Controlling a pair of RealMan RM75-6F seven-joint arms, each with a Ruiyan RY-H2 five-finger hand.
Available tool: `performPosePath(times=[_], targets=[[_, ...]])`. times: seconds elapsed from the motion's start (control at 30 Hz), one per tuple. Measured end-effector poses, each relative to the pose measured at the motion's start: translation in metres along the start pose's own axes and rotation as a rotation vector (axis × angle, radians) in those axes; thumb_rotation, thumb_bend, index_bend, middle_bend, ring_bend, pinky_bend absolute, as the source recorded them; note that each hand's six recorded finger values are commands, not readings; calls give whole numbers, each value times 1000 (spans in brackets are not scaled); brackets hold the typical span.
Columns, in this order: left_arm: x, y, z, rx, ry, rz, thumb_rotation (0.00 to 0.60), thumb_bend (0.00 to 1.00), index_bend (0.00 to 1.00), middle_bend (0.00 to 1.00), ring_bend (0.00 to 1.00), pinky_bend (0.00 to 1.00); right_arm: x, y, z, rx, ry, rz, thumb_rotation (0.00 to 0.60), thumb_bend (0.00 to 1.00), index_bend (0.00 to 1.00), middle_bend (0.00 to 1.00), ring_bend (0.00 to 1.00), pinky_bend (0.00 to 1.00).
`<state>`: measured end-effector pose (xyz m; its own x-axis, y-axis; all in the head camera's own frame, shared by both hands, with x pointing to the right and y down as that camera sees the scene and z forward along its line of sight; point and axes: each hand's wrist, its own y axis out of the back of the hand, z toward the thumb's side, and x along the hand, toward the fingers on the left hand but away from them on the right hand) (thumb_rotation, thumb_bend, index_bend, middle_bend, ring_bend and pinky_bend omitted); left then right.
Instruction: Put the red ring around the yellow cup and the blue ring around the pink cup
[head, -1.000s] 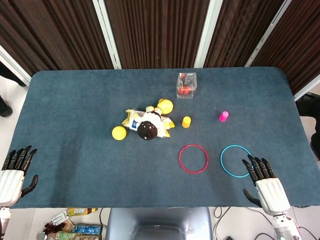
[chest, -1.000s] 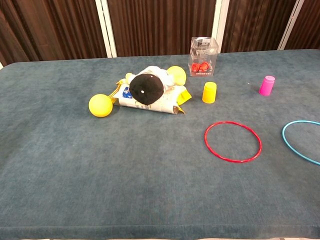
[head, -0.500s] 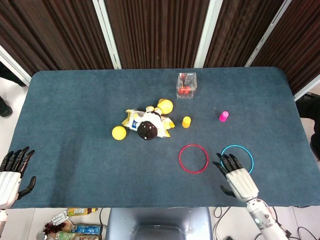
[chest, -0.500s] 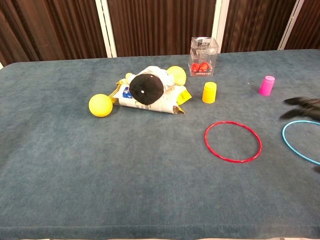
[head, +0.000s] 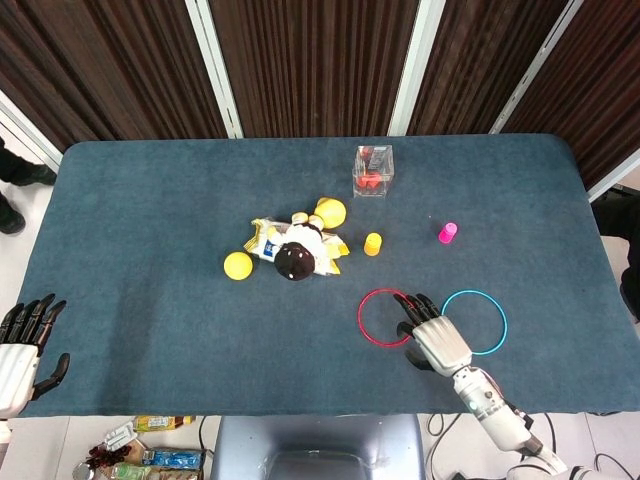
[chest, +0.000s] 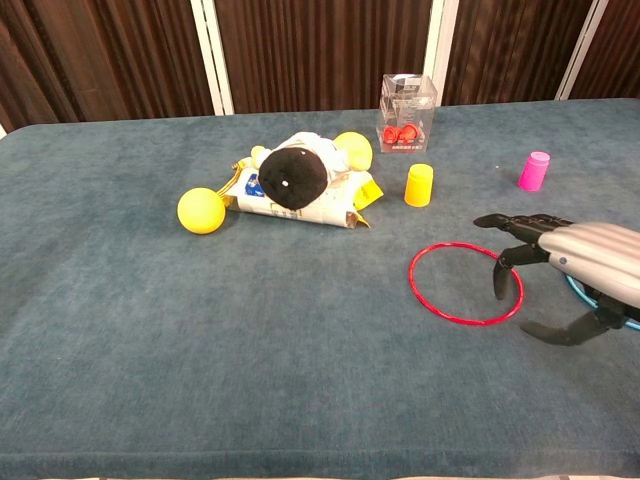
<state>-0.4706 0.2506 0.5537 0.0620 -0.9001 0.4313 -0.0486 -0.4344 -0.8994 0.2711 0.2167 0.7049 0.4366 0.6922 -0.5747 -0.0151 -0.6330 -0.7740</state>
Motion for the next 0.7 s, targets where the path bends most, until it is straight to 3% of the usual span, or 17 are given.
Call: performPosePath(times=[0.7], targets=[[1, -1, 0, 3, -1, -6, 600, 437, 0, 0, 0, 40, -12, -12, -4, -2, -12, 44, 600, 471, 635, 13, 0, 0]])
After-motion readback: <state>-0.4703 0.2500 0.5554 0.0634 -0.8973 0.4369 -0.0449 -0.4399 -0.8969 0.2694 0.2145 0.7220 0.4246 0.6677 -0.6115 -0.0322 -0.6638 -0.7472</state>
